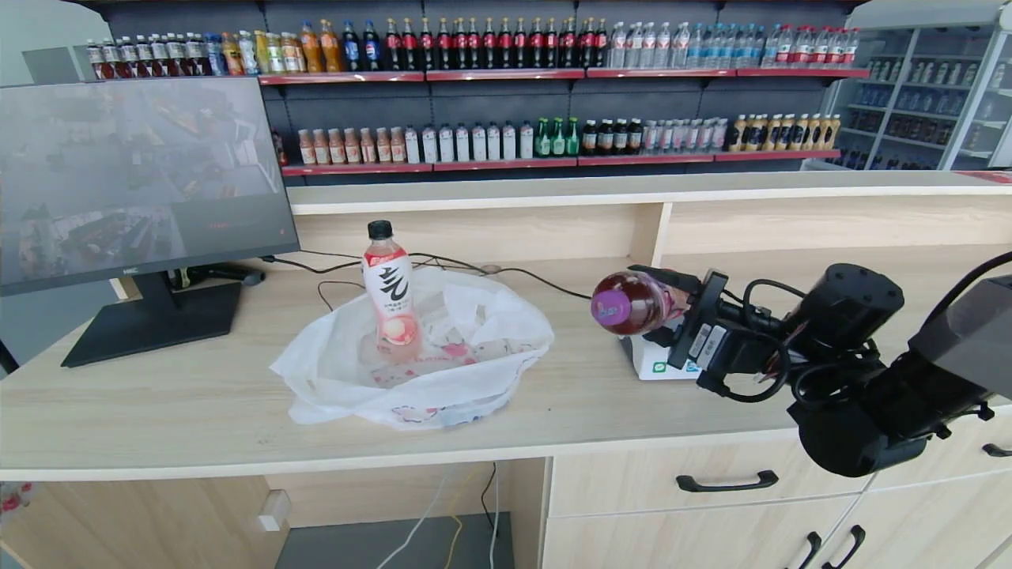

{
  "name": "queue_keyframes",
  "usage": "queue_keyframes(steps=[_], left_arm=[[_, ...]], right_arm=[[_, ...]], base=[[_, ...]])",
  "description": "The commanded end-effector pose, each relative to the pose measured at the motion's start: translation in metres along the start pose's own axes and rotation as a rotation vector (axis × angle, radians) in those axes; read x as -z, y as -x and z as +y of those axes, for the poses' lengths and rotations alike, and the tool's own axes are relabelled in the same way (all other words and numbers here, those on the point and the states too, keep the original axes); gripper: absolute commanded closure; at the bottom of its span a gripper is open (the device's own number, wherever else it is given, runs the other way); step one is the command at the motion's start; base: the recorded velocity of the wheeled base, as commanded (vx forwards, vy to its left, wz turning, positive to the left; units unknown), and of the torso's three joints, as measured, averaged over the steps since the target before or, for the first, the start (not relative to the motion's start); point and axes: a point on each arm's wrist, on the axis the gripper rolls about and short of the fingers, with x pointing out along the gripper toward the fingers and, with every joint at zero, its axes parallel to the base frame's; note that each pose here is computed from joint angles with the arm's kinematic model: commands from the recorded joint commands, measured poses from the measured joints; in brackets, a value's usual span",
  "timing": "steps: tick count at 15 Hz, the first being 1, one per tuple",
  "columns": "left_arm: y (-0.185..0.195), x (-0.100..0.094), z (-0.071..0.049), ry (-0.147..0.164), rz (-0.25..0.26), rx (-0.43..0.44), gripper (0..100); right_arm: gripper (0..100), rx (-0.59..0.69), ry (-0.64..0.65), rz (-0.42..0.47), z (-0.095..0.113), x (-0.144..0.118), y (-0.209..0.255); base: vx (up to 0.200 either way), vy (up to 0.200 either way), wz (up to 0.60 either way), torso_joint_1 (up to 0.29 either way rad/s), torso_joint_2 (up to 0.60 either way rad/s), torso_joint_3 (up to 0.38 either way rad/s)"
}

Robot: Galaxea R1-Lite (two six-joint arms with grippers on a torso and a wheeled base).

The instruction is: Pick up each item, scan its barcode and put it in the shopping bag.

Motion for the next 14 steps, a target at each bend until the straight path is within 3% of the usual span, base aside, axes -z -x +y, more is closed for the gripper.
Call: queue_keyframes(steps=[1, 14], left_arm=[[0.0, 0.0, 0.0, 0.0, 0.0, -0.002, 0], [0.0, 0.0, 0.0, 0.0, 0.0, 0.0, 0]], right_arm=[[100, -0.015, 0.02, 0.001, 0.005, 0.011, 0.003], [100, -0.059, 0.108, -0.006, 0.011, 0.025, 0.019]], base=[[0.0, 0.0, 0.0, 0.0, 0.0, 0.0], [0.0, 0.0, 0.0, 0.0, 0.0, 0.0]])
